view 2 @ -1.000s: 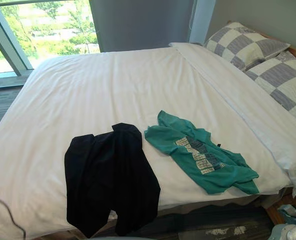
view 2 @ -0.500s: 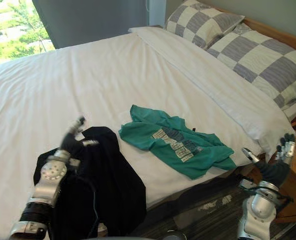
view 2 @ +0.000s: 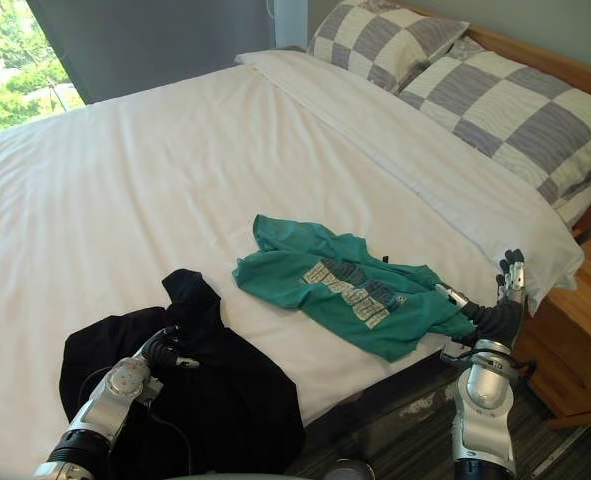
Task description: Tidy the bed and pick cloth on bed and put in laundry
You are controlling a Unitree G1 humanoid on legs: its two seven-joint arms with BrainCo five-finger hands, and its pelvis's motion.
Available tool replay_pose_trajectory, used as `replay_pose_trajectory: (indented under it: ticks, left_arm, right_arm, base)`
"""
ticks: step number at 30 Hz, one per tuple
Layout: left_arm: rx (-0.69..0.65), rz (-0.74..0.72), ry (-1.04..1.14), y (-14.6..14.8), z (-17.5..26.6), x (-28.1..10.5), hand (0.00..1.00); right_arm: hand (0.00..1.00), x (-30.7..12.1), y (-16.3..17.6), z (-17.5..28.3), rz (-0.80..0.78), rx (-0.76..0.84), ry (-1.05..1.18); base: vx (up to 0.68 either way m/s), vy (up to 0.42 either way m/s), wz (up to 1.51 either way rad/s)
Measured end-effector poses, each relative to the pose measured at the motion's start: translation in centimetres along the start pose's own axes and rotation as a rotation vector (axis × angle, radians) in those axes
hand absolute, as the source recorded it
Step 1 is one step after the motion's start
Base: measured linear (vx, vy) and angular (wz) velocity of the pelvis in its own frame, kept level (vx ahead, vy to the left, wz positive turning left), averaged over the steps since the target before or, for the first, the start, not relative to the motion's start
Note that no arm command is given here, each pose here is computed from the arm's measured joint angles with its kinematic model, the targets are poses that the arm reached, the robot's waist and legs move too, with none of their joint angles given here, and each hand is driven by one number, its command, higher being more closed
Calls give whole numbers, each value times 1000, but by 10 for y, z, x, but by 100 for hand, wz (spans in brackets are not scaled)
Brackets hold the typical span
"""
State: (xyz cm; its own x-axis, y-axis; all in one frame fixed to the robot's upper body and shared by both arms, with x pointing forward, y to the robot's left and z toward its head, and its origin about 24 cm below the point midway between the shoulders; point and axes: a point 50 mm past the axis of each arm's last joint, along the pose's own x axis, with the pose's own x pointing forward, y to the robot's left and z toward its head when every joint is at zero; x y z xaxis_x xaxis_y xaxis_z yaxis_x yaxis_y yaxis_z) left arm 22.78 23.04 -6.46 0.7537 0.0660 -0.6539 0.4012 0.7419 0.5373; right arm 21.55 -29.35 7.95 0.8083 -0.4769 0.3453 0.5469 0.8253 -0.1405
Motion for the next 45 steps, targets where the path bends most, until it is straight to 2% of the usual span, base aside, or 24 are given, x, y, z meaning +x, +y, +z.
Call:
replay_pose_trajectory:
  ticks: [4, 7, 15, 21, 27, 36, 37, 38, 45]
  left_arm:
    - [0, -27, 22, -10, -1, 0, 100]
    - [-74, -40, 17, -14, -7, -2, 100]
    - [-203, 84, -270, 27, 26, -7, 100]
    - [-221, 92, -466, 57, 59, -23, 100]
    - [-219, -23, -662, 63, 95, -41, 100]
    - [-213, -44, -683, 77, 96, -48, 100]
    - [-191, -46, -700, 82, 98, -52, 100]
    - [-188, -51, -705, 83, 98, -53, 100]
    - [-168, -44, -734, 89, 97, -57, 100]
  right_arm:
    - [0, 7, 6, 18, 44, 9, -83]
    - [0, 17, 14, 27, 107, -48, -121]
    - [0, 90, 36, 85, 271, -223, -287]
    - [0, 115, 44, 97, 351, -312, -233]
    - [0, 137, 34, 92, 402, -410, -110]
    - [0, 144, 28, 83, 473, -418, 11]
    - [0, 143, 24, 76, 524, -408, 64]
    - [100, 143, 22, 75, 558, -402, 82]
    - [100, 143, 11, 55, 576, -307, 173]
  base:
    - [-4, -87, -2]
    - [-37, -71, 5]
    - [-79, -41, 18]
    - [-9, -29, 33]
    - [39, 32, 15]
    - [62, -72, 18]
    - [29, -18, 12]
    - [28, -6, 13]
    - [0, -6, 7]
